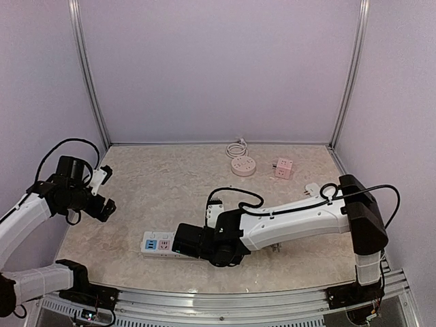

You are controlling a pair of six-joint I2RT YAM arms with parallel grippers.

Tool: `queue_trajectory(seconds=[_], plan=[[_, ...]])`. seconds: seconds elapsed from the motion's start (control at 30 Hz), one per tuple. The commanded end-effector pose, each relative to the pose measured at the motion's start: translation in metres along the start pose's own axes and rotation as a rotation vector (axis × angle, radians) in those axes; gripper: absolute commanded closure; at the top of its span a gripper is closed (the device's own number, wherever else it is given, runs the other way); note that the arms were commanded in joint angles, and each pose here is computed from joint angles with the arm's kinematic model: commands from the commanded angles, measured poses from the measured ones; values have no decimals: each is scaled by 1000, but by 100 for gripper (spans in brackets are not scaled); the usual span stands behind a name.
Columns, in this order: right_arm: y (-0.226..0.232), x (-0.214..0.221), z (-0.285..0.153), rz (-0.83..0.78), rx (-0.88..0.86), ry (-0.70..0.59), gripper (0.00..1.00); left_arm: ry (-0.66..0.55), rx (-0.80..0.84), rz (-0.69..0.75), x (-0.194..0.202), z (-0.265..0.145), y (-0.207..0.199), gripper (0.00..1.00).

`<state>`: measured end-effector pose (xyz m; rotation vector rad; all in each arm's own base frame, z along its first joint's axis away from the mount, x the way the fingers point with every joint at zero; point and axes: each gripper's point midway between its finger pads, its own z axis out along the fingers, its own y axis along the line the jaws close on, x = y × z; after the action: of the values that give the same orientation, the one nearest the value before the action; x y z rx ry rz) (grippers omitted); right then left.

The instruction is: Insert the plug

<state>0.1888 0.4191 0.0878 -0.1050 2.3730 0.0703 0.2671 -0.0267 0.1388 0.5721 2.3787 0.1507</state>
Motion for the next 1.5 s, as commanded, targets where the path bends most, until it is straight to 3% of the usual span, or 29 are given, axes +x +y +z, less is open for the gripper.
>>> queue_trajectory(seconds=[0.0, 0.23, 0.57, 0.67, 0.7, 0.87, 1.07, 1.2, 1.37, 1.47], plan=[[-38, 35, 17, -109, 154, 42, 100, -18, 0, -18, -1, 0, 1, 1], [-93, 75, 60, -177, 235, 179, 100, -29, -21, -28, -5, -1, 7, 1], [-107, 58, 60, -236, 280, 189, 99, -15, -32, -50, -2, 1, 14, 1], [-78, 26, 44, -241, 193, 154, 18, -11, -21, -49, -2, 2, 12, 1], [-69, 12, 36, -230, 163, 136, 3, -9, -21, -50, -2, 2, 12, 1], [-40, -56, -12, -220, -13, 68, 0, -3, -15, -51, 0, 1, 12, 1], [-58, -103, -34, -196, -256, 216, 0, 10, -21, -60, 3, 2, 16, 1], [-133, -156, 0, -36, -146, 205, 3, 27, -28, -70, 8, 3, 19, 1], [-241, -231, 51, 169, 104, 7, 1, 56, -56, -93, 13, 6, 28, 1], [-277, -252, 89, 225, 166, -24, 0, 82, -77, -125, 20, 8, 37, 1]])
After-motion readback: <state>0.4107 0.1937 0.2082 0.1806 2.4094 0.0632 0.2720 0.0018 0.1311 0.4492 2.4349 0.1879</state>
